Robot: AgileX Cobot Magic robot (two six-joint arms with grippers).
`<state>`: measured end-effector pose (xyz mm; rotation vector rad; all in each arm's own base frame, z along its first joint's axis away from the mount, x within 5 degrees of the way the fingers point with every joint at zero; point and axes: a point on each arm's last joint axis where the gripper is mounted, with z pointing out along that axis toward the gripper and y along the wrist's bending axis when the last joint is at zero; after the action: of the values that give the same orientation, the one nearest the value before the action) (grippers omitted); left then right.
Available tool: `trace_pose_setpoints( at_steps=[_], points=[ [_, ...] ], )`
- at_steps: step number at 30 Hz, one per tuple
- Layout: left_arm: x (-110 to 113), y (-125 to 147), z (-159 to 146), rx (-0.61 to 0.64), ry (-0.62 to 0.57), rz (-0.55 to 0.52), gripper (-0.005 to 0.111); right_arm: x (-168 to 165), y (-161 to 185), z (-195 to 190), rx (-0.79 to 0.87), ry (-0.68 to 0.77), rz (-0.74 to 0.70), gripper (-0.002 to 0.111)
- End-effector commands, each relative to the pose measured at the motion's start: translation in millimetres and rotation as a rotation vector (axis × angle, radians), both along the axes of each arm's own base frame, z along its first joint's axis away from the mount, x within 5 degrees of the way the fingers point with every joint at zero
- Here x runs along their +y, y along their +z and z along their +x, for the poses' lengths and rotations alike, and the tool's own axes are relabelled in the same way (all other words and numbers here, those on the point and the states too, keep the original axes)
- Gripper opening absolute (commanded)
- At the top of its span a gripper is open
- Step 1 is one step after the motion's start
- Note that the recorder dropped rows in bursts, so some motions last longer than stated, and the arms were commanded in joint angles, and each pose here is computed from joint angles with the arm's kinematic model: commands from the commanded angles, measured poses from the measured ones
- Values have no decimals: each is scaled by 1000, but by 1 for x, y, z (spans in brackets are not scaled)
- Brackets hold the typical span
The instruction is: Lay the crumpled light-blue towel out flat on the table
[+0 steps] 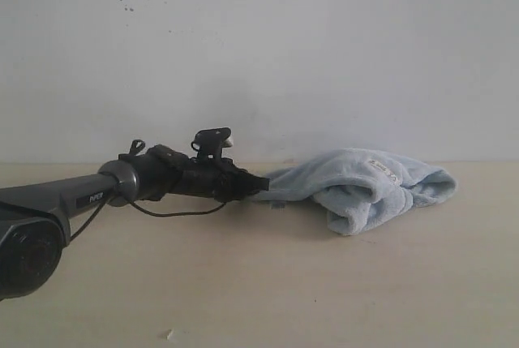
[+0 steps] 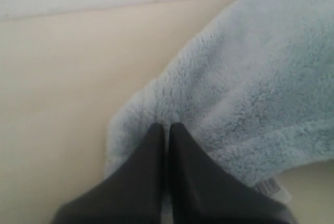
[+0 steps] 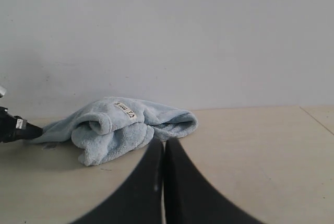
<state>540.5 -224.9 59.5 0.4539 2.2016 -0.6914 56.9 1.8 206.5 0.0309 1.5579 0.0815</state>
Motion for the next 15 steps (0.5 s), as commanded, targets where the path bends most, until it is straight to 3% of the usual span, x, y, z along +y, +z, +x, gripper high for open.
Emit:
trace_pose_setpoints(
  at_steps=[1,8,15],
  points=[
    [2,-17,-20,179,-146,124,4,0,2,0,-18,1,-8,0],
    [22,-14,-30,335,-169,349,4,0,2,0,-18,1,-8,0],
    [49,-4,-39,444,-176,368,4,0,2,0,-18,1,-8,0]
  ],
)
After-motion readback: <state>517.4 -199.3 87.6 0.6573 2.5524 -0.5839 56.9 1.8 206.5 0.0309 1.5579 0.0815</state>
